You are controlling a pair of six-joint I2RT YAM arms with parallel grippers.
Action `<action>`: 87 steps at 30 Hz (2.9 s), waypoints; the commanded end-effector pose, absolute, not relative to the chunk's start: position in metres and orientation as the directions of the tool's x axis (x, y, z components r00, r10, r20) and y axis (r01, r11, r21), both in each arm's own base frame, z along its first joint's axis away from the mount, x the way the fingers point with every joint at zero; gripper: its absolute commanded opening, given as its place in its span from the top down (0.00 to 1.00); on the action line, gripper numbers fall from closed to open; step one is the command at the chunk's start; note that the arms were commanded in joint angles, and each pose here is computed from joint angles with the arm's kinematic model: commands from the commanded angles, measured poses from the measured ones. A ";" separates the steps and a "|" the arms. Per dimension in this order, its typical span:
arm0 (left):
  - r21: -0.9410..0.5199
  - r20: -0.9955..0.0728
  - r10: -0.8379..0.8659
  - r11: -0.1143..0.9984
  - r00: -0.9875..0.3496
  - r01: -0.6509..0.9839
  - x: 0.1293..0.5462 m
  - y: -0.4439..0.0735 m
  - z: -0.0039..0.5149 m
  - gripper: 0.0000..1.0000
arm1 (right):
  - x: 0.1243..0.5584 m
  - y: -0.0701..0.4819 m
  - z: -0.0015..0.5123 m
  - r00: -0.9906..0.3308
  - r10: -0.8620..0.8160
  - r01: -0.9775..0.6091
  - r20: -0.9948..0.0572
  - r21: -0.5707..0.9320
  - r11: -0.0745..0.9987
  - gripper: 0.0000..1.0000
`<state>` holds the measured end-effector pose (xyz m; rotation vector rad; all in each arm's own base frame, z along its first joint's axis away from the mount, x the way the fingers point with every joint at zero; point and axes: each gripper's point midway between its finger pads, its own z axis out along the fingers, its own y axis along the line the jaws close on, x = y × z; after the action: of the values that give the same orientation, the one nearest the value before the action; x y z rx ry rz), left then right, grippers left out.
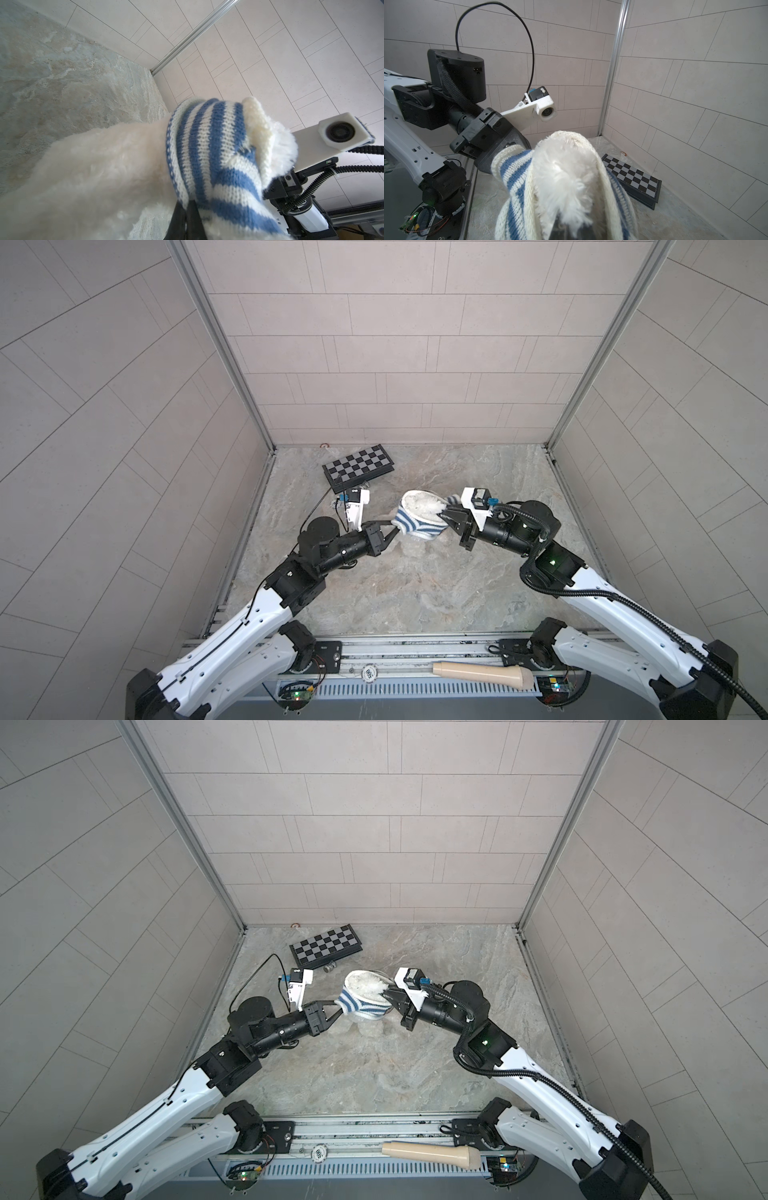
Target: Dress the teddy bear
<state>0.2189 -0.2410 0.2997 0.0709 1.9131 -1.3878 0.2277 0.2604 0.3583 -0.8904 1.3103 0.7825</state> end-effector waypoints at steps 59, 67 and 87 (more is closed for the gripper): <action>-0.244 -0.870 0.111 0.748 -0.480 0.617 0.236 -0.200 0.248 0.81 | 0.190 0.251 0.402 0.246 -0.007 -0.874 -0.969 -0.225 0.432 1.00; -0.148 -0.877 0.172 0.793 -0.449 0.591 0.223 -0.174 0.251 0.47 | 0.202 0.249 0.368 0.231 -0.219 -0.852 -0.948 -0.305 0.425 1.00; 0.078 -0.952 0.303 0.384 -0.046 0.920 0.179 -0.264 0.357 0.27 | 0.202 0.264 0.342 0.257 -0.379 -0.885 -0.889 -0.374 0.278 1.00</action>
<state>0.1757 -0.2519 0.3606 1.0389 1.6064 -0.7654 0.2098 0.2603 0.3216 -1.2859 1.4335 0.5289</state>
